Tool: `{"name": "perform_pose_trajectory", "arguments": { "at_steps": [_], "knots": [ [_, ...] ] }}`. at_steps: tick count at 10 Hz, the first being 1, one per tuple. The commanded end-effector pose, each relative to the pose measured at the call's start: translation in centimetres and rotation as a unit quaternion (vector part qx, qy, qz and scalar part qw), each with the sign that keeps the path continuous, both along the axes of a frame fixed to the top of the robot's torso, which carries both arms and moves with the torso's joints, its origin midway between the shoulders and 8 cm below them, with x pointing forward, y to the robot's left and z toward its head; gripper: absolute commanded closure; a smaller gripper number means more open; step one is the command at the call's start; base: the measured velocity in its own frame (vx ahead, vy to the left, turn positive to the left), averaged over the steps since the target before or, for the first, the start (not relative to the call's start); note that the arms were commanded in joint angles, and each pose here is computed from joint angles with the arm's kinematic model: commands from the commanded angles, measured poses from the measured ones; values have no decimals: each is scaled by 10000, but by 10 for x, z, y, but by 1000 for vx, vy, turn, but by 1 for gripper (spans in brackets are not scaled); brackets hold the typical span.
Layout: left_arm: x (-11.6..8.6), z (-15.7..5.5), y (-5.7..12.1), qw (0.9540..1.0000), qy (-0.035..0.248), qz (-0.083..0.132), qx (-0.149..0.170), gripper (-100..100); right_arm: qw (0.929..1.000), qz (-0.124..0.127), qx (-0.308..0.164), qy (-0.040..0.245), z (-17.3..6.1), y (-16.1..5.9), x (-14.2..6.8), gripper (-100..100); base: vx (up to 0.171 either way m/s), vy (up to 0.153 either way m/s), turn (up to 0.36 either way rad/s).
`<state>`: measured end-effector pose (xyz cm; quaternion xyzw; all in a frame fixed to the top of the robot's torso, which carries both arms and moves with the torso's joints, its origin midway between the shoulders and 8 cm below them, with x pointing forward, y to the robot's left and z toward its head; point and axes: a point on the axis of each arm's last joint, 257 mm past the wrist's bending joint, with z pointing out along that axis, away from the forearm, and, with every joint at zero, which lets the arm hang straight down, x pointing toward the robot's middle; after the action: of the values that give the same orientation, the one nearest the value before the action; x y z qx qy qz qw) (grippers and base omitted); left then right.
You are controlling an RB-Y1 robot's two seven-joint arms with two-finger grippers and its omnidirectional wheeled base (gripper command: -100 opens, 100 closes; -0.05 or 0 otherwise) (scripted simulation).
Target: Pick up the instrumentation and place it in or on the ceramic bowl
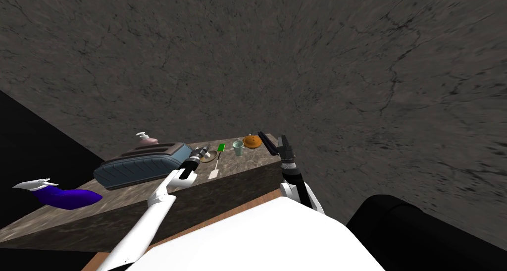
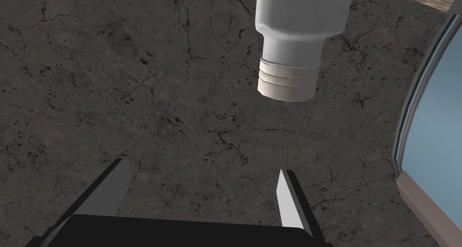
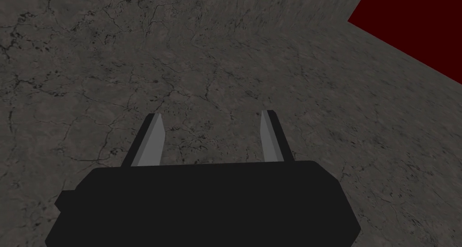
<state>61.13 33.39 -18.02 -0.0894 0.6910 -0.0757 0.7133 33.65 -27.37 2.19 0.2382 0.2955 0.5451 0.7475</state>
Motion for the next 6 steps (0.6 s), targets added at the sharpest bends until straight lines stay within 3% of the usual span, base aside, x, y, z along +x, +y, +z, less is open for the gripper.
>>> {"name": "perform_pose_trajectory", "arguments": {
  "at_steps": [1, 6],
  "knots": [
    [0, 0, 0, 10000, 0, 0, 0, 0, 10000, 0, 0, 0, 0, 0, 0, 0, -6, 1, 2],
    [0, 0, 0, 10000, 0, -1, 1, 0, 10000, 0, 0, 0, 0, 0, 0, 0, 0, 0, 0]
  ]
}}
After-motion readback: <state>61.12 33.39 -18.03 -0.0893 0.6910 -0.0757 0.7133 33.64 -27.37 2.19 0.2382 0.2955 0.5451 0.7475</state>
